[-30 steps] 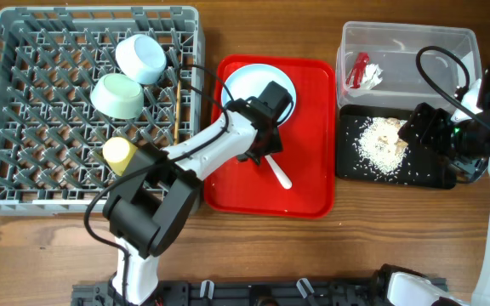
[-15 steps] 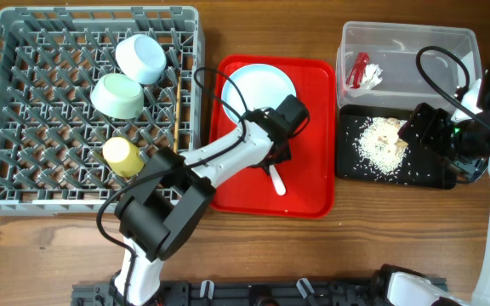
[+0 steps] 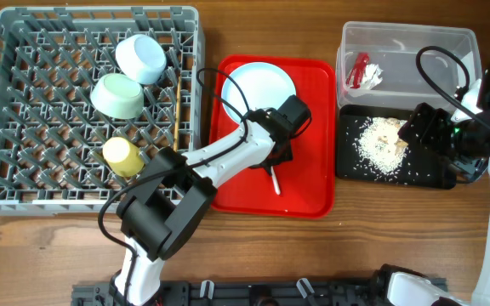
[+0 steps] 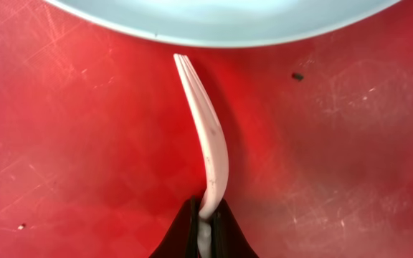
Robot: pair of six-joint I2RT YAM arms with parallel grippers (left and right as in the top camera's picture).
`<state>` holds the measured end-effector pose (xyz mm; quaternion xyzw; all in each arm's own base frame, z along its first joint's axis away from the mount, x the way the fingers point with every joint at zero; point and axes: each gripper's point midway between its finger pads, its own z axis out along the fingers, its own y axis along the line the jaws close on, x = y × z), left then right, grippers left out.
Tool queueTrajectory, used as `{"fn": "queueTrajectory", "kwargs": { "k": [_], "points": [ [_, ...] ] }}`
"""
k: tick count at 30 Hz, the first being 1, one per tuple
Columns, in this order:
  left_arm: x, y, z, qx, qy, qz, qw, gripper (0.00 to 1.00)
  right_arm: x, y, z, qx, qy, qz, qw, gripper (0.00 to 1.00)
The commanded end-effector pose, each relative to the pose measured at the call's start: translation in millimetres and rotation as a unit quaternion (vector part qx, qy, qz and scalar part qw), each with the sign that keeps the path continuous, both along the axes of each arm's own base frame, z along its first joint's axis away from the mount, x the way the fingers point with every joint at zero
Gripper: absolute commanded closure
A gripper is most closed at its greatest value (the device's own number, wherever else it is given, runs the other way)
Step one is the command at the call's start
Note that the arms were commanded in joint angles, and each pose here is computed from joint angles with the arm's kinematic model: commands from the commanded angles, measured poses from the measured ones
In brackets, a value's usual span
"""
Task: Sort waste into correct bins and load items into the dishwasher rack
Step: 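Place the white fork into the dish rack with the left gripper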
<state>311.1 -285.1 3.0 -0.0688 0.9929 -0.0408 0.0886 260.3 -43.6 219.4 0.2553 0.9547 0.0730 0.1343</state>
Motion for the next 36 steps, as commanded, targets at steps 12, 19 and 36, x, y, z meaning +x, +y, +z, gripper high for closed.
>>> {"fn": "queueTrajectory", "kwargs": {
  "k": [12, 19, 36],
  "points": [
    [34.7, 79.4, 143.1, -0.008, -0.126, -0.104, 0.987, 0.96, 1.7, -3.1, 1.5, -0.007, -0.001, 0.006, 1.0, 0.0],
    [81.3, 184.3, 169.1, 0.04, -0.173, -0.088, 0.98, 0.96, 1.7, -3.1, 1.5, -0.007, -0.001, 0.006, 1.0, 0.0],
    [102.0, 196.5, 133.0, 0.021, -0.139, -0.089, 0.986, 0.53, 1.7, -3.1, 1.5, -0.007, -0.001, 0.006, 1.0, 0.0]
  ]
}}
